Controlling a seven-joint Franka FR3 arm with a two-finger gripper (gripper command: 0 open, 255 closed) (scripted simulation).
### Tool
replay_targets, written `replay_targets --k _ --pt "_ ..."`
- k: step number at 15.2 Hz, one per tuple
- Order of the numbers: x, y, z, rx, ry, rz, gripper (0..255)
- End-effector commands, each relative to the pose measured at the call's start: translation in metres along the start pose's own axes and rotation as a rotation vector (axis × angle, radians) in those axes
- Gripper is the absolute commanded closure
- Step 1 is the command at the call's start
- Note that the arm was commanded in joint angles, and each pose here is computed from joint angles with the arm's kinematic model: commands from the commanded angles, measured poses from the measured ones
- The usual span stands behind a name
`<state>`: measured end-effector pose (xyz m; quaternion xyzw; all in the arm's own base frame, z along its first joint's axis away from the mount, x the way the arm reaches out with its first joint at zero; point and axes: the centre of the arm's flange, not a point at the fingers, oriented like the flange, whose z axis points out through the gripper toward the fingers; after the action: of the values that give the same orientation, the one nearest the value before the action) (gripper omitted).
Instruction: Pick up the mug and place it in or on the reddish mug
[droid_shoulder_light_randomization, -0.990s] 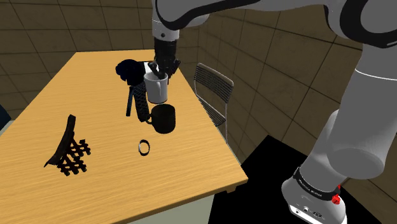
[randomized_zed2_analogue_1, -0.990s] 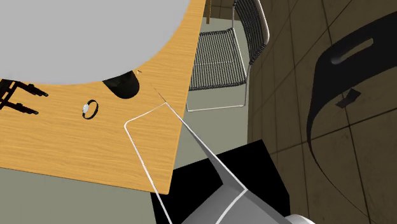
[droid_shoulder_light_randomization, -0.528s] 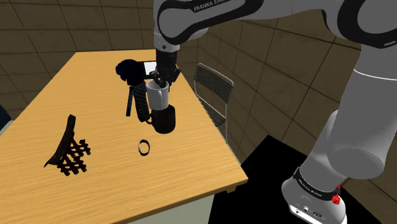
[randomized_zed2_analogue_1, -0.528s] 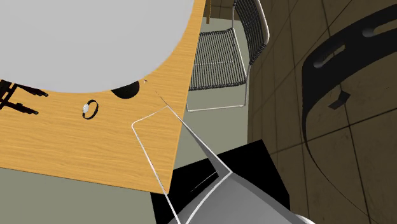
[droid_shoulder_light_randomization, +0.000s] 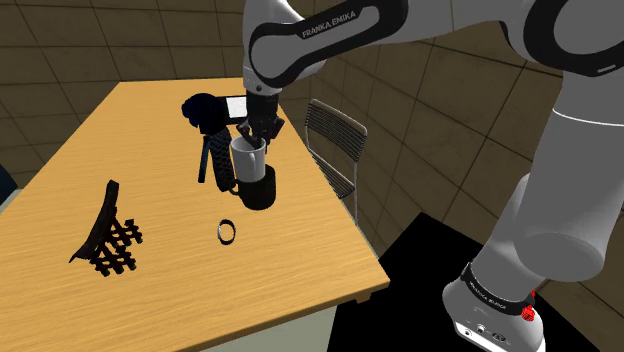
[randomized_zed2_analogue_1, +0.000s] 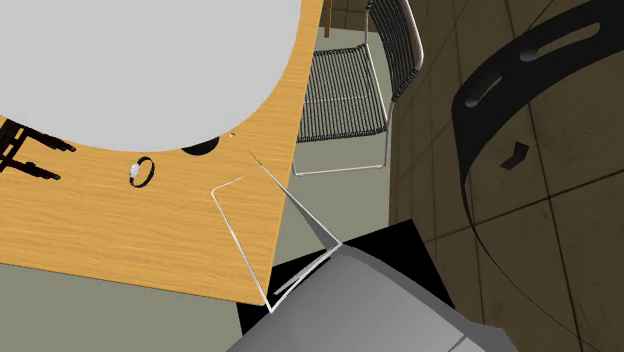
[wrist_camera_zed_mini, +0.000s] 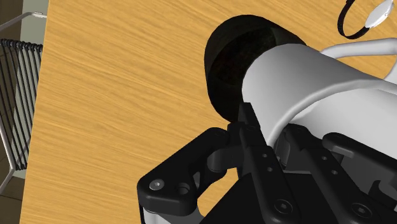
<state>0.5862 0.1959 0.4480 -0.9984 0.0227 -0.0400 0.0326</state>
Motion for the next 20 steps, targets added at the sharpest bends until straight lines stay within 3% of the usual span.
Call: replay_targets --k 1,4,5,10,14,20 --pt "0.000 0.000 0.000 0.000 0.001 0.000 255" --pt "0.000 0.000 0.000 0.000 0.001 0.000 255" --pt "0.000 0.000 0.000 0.000 0.001 0.000 0" --pt "0.000 0.000 0.000 0.000 0.001 0.000 0" --pt "0.000 0.000 -0.050 0.000 0.001 0.000 0" --pt "0.000 0.000 -0.050 0.000 0.001 0.000 0"
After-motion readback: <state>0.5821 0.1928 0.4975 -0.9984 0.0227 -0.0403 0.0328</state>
